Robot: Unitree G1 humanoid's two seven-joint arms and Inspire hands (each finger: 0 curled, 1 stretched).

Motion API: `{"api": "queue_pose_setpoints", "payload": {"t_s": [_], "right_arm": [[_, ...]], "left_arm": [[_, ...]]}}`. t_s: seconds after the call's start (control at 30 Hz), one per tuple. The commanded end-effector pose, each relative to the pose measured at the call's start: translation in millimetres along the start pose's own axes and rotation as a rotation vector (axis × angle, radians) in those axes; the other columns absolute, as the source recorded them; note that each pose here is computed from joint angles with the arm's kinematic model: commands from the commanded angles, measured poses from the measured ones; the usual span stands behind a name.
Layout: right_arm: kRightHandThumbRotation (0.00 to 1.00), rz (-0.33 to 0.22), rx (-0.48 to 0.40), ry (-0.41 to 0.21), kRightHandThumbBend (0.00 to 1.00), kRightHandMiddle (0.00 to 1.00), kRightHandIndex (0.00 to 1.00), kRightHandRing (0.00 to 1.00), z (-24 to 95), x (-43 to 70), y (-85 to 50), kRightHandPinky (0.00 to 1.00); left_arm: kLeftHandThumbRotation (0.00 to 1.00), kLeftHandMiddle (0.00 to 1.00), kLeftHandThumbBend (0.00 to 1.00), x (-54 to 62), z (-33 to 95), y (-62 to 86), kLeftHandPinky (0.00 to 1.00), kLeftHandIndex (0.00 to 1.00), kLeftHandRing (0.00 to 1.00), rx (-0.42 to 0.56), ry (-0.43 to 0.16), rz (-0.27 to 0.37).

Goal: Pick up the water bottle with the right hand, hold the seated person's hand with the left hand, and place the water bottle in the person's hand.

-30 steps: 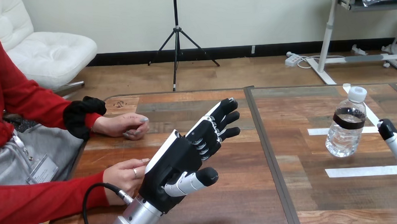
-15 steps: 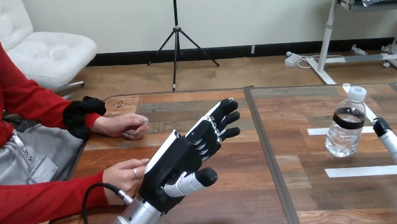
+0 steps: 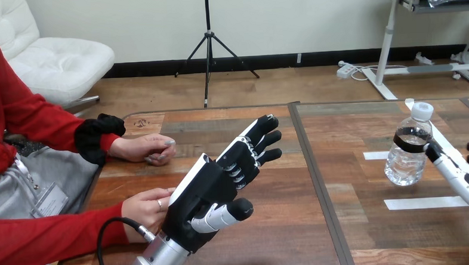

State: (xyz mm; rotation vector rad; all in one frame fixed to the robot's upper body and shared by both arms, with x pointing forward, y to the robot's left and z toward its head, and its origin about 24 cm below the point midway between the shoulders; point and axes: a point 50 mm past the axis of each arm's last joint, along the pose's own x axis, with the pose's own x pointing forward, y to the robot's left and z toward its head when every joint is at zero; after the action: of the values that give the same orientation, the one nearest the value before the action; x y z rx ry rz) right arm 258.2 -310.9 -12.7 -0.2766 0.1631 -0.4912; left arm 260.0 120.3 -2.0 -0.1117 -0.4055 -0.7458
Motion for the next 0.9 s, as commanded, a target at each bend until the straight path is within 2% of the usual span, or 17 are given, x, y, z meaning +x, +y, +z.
{"api": "queue_pose_setpoints", "payload": {"t_s": [0.0, 0.6, 0.87], "right_arm": [[0.55, 0.017, -0.005, -0.063, 1.0, 0.93, 0.96, 0.93, 29.1, 22.3, 3.1, 0.83], [0.52, 0.07, -0.041, 0.006, 1.0, 0.92, 0.96, 0.93, 30.6, 30.9, 12.9, 0.83], [0.53, 0.089, -0.108, 0.04, 1.0, 0.91, 0.96, 0.91, 30.8, 33.8, 17.0, 0.8]], "left_arm": [[0.67, 0.98, 1.0, 16.4, 10.1, 9.2, 0.92, 0.96, 0.97, 0.026, -0.062, -0.005], [0.67, 0.98, 1.0, 15.7, 11.4, 10.8, 0.91, 0.96, 0.97, 0.031, -0.07, 0.0], [0.67, 0.98, 1.0, 15.9, 11.6, 10.6, 0.91, 0.97, 0.97, 0.03, -0.075, -0.001]]}}
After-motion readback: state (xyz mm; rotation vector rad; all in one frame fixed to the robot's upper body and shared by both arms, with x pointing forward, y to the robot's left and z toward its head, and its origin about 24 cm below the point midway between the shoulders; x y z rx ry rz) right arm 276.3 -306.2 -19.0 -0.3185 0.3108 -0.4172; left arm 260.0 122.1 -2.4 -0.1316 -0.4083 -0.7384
